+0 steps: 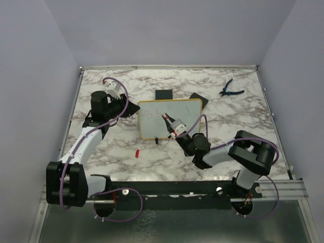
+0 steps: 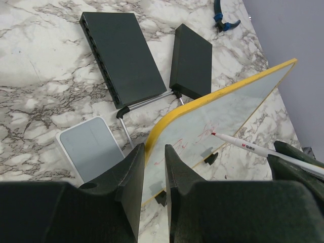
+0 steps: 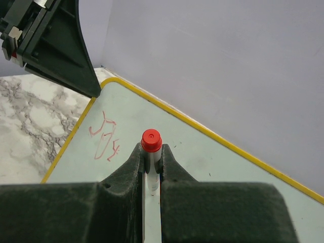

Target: Write a sentence on the whiteboard

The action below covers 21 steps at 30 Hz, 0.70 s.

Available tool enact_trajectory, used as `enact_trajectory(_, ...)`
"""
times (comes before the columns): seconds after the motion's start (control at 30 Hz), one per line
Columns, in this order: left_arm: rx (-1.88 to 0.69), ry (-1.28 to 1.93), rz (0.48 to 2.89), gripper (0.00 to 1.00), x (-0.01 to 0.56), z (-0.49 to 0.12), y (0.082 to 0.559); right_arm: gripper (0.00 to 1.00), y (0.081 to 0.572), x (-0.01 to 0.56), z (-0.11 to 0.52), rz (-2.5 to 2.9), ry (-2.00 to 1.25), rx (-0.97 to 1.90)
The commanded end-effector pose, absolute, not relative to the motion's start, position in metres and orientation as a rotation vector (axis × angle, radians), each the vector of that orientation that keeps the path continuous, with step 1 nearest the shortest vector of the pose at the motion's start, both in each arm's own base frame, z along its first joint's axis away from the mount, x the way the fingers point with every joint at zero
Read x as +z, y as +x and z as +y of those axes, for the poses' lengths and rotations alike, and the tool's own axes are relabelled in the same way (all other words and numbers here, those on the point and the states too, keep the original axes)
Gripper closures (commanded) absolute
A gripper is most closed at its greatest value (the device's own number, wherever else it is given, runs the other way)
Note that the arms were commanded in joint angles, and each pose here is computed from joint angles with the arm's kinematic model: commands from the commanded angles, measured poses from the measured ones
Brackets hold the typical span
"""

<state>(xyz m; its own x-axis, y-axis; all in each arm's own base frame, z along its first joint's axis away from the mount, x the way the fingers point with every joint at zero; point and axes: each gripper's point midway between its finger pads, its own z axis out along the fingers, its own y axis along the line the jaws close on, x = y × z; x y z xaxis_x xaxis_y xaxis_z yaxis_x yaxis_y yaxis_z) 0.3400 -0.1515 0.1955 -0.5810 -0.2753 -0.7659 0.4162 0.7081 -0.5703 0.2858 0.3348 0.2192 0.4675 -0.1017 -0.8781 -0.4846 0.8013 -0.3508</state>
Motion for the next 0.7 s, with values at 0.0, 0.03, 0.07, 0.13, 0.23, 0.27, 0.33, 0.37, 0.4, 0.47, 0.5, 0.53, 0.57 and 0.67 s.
enact_trajectory(0.0,-0.936,0.142,1.948,0.76,0.205,-0.154,0.337,0.99,0.285,0.276,0.315,0.928,-0.443,0.262)
enact_trajectory(0.03,-0.936,0.141,1.948,0.76,0.205,-0.154,0.337,0.99,0.285,0.277,0.316,0.924,-0.444,0.260)
enact_trajectory(0.07,-0.936,0.142,1.948,0.76,0.205,-0.154,0.337,0.99,0.285,0.279,0.317,0.920,-0.444,0.258)
enact_trajectory(0.13,-0.935,0.142,1.946,0.76,0.206,-0.154,0.337,0.99,0.286,0.281,0.317,0.913,-0.443,0.255)
enact_trajectory(0.23,-0.935,0.143,1.946,0.76,0.206,-0.154,0.337,0.99,0.286,0.285,0.318,0.904,-0.442,0.252)
enact_trajectory(0.27,-0.935,0.142,1.946,0.76,0.206,-0.154,0.337,0.99,0.286,0.285,0.318,0.902,-0.442,0.249)
enact_trajectory(0.33,-0.936,0.142,1.946,0.76,0.206,-0.154,0.336,0.99,0.287,0.286,0.319,0.899,-0.443,0.245)
enact_trajectory(0.37,-0.936,0.144,1.945,0.76,0.206,-0.154,0.336,0.99,0.287,0.287,0.319,0.897,-0.442,0.243)
enact_trajectory(0.4,-0.936,0.144,1.944,0.76,0.206,-0.154,0.336,0.99,0.287,0.287,0.319,0.897,-0.442,0.242)
enact_trajectory(0.47,-0.936,0.142,1.944,0.76,0.206,-0.154,0.336,0.99,0.287,0.288,0.319,0.893,-0.444,0.237)
enact_trajectory(0.5,-0.936,0.144,1.945,0.76,0.206,-0.154,0.336,0.99,0.288,0.289,0.318,0.891,-0.442,0.236)
enact_trajectory(0.53,-0.936,0.144,1.946,0.76,0.206,-0.154,0.336,0.99,0.289,0.290,0.317,0.889,-0.441,0.234)
enact_trajectory(0.57,-0.936,0.144,1.945,0.76,0.206,-0.154,0.336,0.99,0.289,0.291,0.317,0.887,-0.439,0.233)
enact_trajectory(0.67,-0.935,0.143,1.945,0.76,0.206,-0.154,0.336,0.99,0.290,0.293,0.316,0.881,-0.436,0.226)
